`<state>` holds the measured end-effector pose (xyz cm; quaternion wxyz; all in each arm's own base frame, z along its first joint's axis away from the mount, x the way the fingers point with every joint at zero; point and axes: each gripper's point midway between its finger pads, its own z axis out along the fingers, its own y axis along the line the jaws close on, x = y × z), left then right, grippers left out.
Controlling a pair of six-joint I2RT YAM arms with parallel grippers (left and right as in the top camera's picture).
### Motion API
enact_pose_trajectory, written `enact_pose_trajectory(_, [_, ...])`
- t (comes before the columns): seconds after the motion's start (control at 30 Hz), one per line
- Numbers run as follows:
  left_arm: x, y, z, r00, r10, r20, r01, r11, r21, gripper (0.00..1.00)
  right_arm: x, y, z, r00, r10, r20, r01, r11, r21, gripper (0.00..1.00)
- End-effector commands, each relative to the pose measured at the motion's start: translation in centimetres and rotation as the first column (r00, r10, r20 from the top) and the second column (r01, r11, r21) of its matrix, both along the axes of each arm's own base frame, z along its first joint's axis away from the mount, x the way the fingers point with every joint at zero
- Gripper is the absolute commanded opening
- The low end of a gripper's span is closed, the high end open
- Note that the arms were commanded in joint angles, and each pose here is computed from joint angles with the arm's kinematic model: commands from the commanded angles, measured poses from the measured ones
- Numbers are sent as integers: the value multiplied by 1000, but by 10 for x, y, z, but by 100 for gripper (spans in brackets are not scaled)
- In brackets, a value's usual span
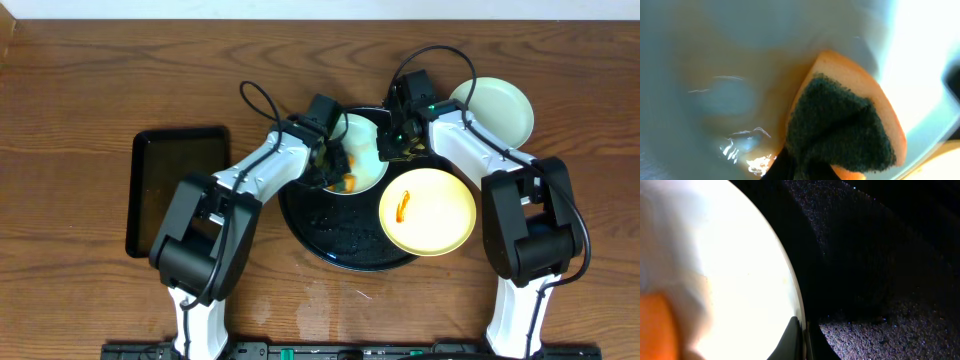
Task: Clean dirty plates on tray and stack at the side
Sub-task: 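Scrub the second pale green plate with the sponge in the left gripper, then lift the second plate with the right gripper toward the first plate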
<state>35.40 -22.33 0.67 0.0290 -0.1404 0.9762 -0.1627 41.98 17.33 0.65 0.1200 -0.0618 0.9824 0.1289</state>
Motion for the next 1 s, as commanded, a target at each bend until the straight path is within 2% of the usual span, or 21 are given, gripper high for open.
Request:
enact_pose_trajectory(0.0, [6, 53, -11, 996, 65, 55, -77, 963, 257, 7, -9, -13, -24, 999, -17, -50, 13, 997, -77, 1])
enact_pose_trajectory(0.13, [23, 79, 8, 984, 42, 171, -107, 915, 389, 7, -9, -13, -24, 999, -12, -49, 8, 997, -77, 1])
enact_pose_trajectory(0.2, [37, 93, 37, 961, 27, 276, -152, 883, 443, 7, -7, -12, -21, 999, 8, -41, -11, 997, -79, 1])
enact_pose_trajectory(0.37, [56, 104, 100, 900, 13, 435, -207, 892, 401, 7, 2, -6, -5, 997, 71, -15, -72, 994, -86, 1])
enact_pose_trajectory(0.5, [57, 135, 151, 846, 86, 526, -301, 891, 339, 8, 13, 2, 19, 991, 134, 16, -132, 987, -95, 1])
enact_pose_trajectory(0.7, [37, 218, 194, 794, 242, 558, -472, 824, 314, 7, 33, -2, 65, 971, 221, 88, -188, 941, -281, 1])
enact_pose_trajectory(0.97, [-5, 291, 185, 799, 392, 456, -574, 722, 385, 7, 51, -6, 139, 928, 316, 197, -127, 766, -630, 1])
